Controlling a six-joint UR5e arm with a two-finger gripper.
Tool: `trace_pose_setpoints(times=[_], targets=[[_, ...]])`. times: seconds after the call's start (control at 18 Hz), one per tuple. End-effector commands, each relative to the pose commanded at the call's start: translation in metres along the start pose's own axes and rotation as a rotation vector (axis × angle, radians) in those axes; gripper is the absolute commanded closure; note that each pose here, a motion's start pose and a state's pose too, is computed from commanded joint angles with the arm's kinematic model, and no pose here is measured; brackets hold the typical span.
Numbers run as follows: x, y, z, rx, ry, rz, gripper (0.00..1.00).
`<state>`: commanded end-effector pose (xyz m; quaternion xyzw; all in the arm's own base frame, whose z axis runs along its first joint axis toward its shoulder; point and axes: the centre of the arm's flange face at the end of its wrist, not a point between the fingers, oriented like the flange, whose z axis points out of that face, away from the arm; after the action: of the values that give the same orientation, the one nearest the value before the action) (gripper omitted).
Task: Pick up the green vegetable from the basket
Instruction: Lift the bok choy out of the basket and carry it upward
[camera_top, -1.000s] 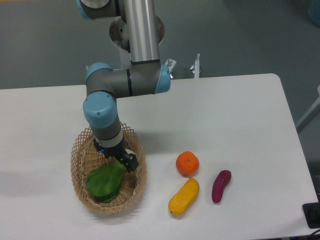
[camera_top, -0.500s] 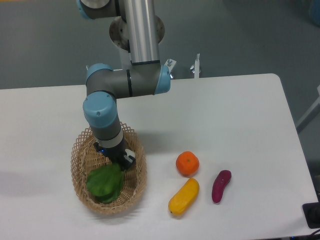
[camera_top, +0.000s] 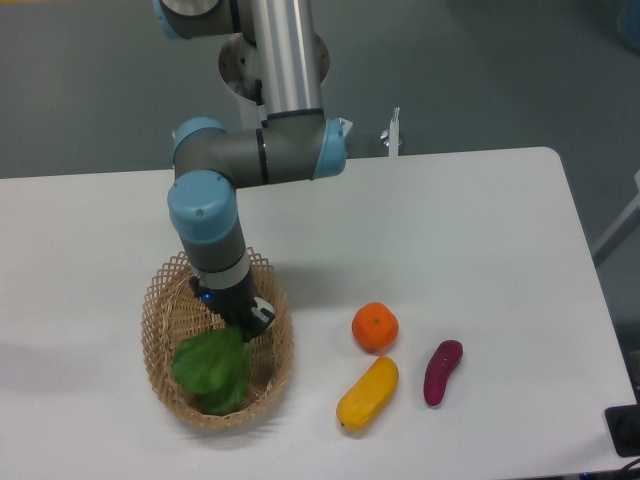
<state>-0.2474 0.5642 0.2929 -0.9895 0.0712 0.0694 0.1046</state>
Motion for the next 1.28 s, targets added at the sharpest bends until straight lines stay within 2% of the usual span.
trace_pose_setpoints(times=[0.11,0.33,0.5,0.61,0.72,0.94,1.28], targets=[[-0.026,0.004,-0.022,0.038,0.02,-0.018,0.79],[-0.072,0.018,-0.043,0.03,0.01,0.002,0.79],[-0.101,0.042,-0.048,0.009,0.016,0.032,0.78],[-0.118,0.066,-0.068,0.001,0.012,0.057,0.78],[-0.134,0.087,-0.072,-0.013,0.028,0.084,0.78],[-0.154,0.115,-0.084,-0.013,0.034,0.106,0.78],[-0.17,0.135,-0.089,-0.014,0.02,0.109,0.78]])
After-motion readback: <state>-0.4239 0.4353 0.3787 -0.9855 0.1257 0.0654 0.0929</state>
